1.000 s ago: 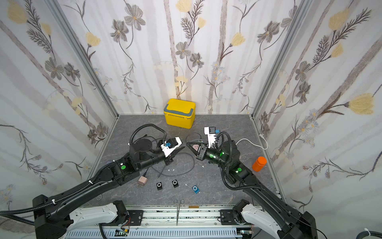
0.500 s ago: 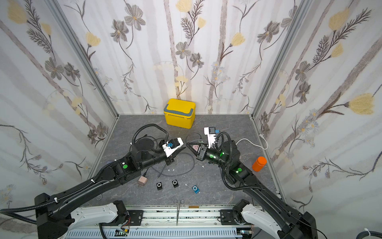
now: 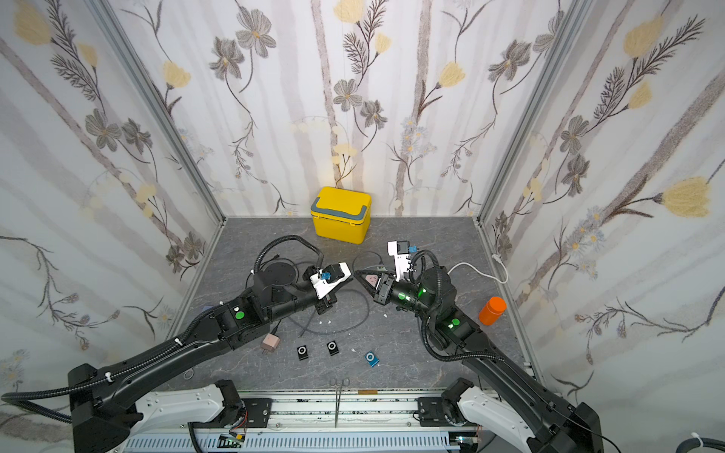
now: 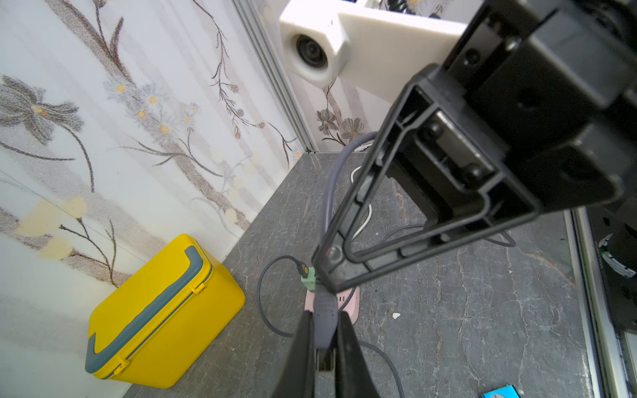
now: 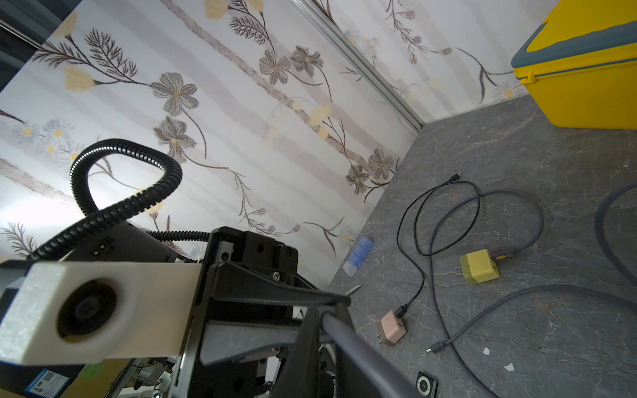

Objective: Charge mp3
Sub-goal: Pick up the charging cable from the center of the board.

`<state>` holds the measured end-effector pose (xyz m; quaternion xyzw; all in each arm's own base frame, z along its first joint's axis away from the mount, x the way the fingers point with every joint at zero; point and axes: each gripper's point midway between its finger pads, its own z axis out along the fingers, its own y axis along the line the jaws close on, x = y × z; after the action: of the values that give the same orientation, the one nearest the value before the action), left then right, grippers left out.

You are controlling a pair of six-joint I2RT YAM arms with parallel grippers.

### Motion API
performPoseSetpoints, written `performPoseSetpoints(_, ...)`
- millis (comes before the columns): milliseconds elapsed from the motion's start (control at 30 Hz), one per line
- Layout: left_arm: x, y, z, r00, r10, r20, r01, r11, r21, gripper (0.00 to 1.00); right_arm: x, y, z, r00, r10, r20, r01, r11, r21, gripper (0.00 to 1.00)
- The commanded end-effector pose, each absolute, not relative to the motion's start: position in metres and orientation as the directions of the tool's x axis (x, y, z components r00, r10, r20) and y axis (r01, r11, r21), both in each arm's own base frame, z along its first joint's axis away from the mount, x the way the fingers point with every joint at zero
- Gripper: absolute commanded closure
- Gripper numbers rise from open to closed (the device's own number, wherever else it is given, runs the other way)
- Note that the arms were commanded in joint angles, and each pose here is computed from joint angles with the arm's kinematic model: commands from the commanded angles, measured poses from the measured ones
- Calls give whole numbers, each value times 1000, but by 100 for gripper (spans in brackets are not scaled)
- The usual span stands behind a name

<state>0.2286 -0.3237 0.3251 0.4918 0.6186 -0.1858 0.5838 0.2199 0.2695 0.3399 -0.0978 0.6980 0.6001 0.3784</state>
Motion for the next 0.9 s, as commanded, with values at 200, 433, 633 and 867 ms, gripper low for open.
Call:
performPoseSetpoints(200,221,-322,322,201,452,-869,839,379,391,100,210,271,342,-689,272,-672,-626,244,741,67)
performPoseSetpoints(433,214,-324,323,224,449,-865,854,338,396,100,213,278,328,-722,235,-650,-603,246,759,64)
performPoseSetpoints(633,208,-326,318,235,458,-857,867,300,398,100,212,282,326,-731,221,-646,-604,231,763,71)
performPoseSetpoints(867,204,-326,316,252,461,-851,870,278,408,100,211,279,333,-716,238,-657,-616,229,754,79)
